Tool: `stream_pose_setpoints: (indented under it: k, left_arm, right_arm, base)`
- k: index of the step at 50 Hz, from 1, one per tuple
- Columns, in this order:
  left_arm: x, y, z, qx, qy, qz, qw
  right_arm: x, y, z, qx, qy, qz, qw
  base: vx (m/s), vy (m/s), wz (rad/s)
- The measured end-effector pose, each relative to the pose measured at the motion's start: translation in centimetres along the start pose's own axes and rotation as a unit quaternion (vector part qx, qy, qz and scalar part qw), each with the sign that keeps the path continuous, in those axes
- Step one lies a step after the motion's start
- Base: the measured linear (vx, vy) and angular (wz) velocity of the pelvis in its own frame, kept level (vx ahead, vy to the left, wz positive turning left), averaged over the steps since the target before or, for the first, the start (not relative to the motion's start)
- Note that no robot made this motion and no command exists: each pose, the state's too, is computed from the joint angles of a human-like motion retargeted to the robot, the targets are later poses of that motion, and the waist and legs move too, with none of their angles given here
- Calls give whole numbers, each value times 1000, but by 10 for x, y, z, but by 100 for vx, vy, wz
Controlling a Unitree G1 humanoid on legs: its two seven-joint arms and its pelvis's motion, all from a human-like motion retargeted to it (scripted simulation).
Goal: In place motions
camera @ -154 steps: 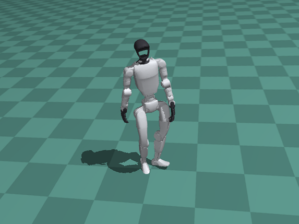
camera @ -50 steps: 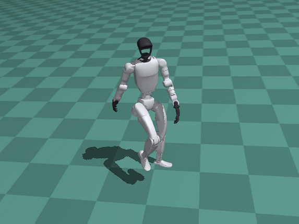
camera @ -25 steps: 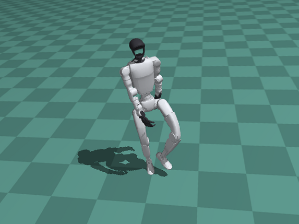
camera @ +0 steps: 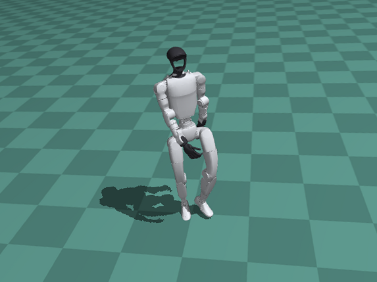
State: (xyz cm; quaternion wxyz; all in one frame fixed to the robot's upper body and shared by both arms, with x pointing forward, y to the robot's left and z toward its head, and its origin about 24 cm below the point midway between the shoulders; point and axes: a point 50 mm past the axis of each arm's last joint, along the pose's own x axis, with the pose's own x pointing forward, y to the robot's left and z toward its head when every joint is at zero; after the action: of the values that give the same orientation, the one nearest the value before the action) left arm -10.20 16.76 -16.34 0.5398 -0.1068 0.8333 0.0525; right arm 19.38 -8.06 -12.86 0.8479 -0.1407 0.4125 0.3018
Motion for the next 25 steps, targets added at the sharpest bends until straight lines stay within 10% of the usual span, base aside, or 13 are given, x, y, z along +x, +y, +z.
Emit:
stream_pose_setpoints:
  k: [5,10,14,25]
  left_arm:
    - [-45,-30,140,44,-210,13,977]
    - [-228,-74,300,260,-531,-26,806]
    - [-336,-81,326,243,-697,64,672]
    - [-299,-101,318,198,-690,10,696]
  right_arm:
    - [-78,-2,-175,63,297,2,953]
    - [-187,14,-270,313,472,-126,815]
    - [-270,58,-313,417,556,-217,686]
    - [-248,69,-307,433,518,-243,696]
  base:
    - [-28,23,-23]
    - [-63,19,294]
    - [2,-10,72]
    - [9,-12,-24]
